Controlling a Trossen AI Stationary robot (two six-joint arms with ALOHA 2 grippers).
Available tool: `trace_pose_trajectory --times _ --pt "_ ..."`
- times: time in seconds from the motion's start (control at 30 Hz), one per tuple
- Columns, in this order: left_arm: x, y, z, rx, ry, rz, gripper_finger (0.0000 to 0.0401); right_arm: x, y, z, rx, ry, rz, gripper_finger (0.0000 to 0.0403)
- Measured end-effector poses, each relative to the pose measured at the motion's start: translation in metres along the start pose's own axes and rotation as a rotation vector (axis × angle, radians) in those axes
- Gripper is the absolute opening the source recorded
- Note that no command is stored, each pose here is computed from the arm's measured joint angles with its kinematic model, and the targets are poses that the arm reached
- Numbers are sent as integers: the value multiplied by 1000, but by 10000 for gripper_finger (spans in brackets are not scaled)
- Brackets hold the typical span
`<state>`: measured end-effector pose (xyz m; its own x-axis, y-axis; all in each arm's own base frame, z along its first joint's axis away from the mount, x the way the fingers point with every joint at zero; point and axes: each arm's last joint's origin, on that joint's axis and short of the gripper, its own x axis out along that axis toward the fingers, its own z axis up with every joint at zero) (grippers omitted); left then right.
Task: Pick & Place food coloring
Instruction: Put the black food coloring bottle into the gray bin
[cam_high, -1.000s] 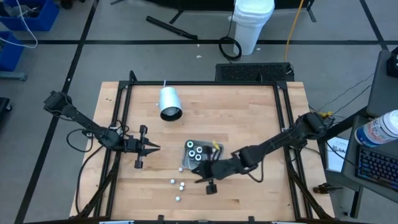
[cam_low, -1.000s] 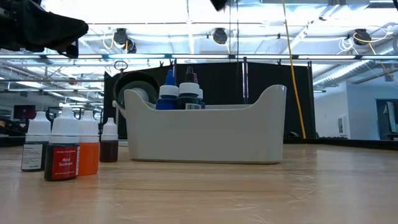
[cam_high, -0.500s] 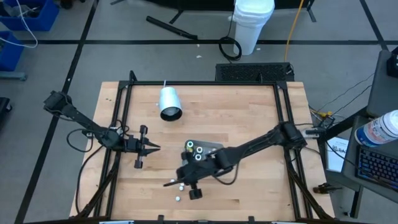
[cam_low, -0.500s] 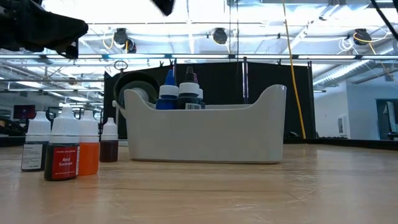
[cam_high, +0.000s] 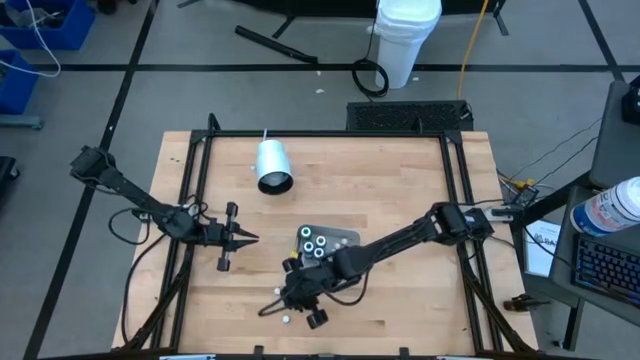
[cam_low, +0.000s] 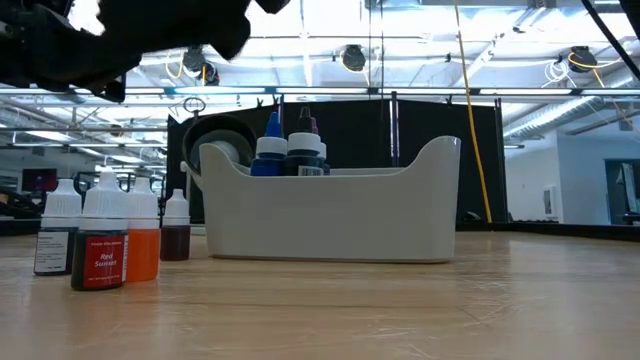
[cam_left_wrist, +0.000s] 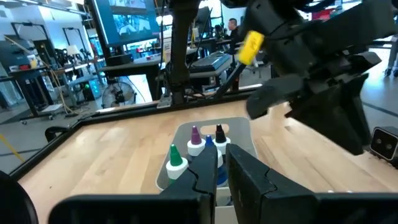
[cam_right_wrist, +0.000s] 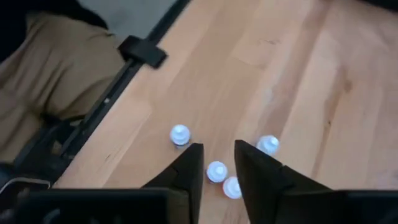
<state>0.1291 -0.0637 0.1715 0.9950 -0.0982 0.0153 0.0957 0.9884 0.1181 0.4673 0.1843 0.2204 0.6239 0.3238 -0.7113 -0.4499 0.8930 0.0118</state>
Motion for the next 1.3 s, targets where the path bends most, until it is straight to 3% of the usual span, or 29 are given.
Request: trace_pose_trajectory --times 0.3,0.73,0.87,1.3 --pt "0 0 0 0 0 0 42 5 8 -3 -202 -27 16 128" --pt "0 0 -2 11 21 -2 42 16 -12 -16 -189 -102 50 140" --pt "0 0 -2 10 21 -2 42 21 -19 -27 -160 -67 46 140" --pt "0 -1 -5 24 48 -5 42 31 -23 -43 -132 -118 54 140"
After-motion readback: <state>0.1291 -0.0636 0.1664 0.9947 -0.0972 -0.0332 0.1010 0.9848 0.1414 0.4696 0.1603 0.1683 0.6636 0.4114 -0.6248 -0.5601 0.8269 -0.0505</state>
